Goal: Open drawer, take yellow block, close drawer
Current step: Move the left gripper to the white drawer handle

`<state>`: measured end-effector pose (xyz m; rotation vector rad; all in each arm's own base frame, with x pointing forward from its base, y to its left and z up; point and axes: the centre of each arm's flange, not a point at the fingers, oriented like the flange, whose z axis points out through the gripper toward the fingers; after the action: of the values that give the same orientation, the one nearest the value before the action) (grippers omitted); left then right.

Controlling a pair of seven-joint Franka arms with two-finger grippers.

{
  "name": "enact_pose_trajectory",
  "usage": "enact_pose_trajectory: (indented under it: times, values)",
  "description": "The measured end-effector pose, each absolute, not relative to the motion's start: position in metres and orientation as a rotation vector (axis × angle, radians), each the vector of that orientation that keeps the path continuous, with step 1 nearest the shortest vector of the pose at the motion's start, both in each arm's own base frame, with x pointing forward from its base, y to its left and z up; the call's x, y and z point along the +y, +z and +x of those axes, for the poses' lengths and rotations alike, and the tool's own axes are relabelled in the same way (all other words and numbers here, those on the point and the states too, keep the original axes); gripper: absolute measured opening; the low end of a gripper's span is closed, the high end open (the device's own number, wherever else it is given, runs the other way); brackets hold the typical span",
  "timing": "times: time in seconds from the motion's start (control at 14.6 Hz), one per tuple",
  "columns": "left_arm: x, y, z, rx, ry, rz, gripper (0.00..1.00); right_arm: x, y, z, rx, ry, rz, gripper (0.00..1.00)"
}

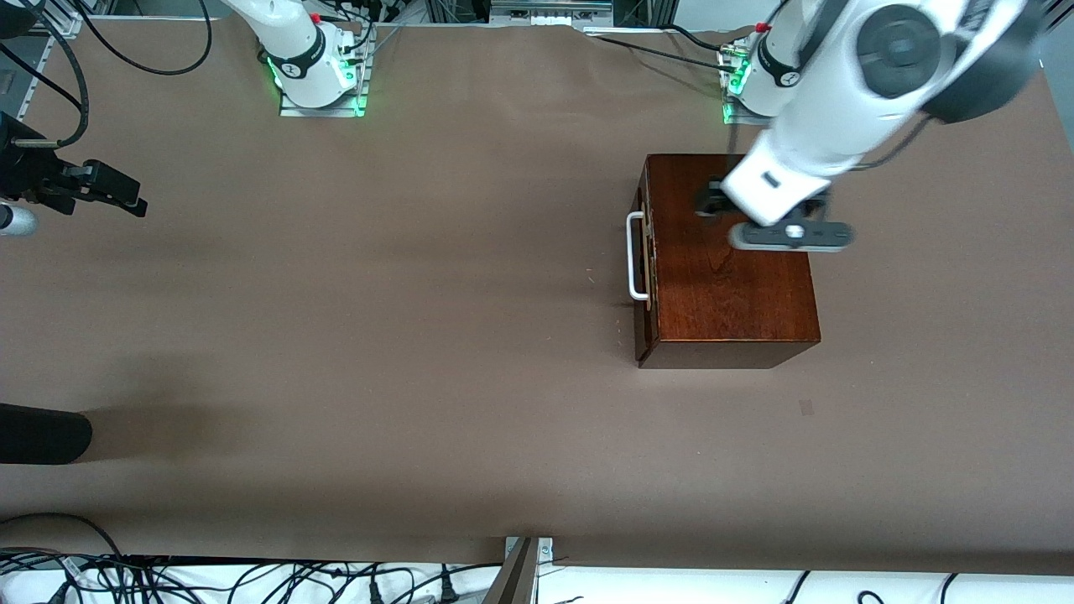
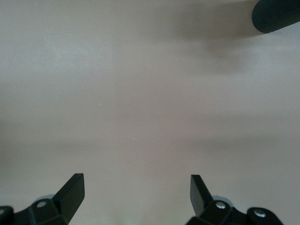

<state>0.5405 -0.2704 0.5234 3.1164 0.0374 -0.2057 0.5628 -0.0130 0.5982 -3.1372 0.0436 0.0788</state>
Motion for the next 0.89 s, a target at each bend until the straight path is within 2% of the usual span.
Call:
enact_pose_trajectory:
  times: [0.41,0.69,0.89]
  values:
    - [-0.378,0.440,0.525,-0.041,-0.371,3.115,1.00,-0.013,0.599,0.563,0.045,0.076,-3.137,1.00]
    - [-0.410,0.371,0.526,-0.102,-0.373,3.164,1.00,-0.014,0.599,0.563,0.045,0.076,-3.137,1.00]
    - [-0.426,0.347,0.518,-0.141,-0.374,3.204,1.00,-0.014,0.599,0.563,0.045,0.075,-3.137,1.00]
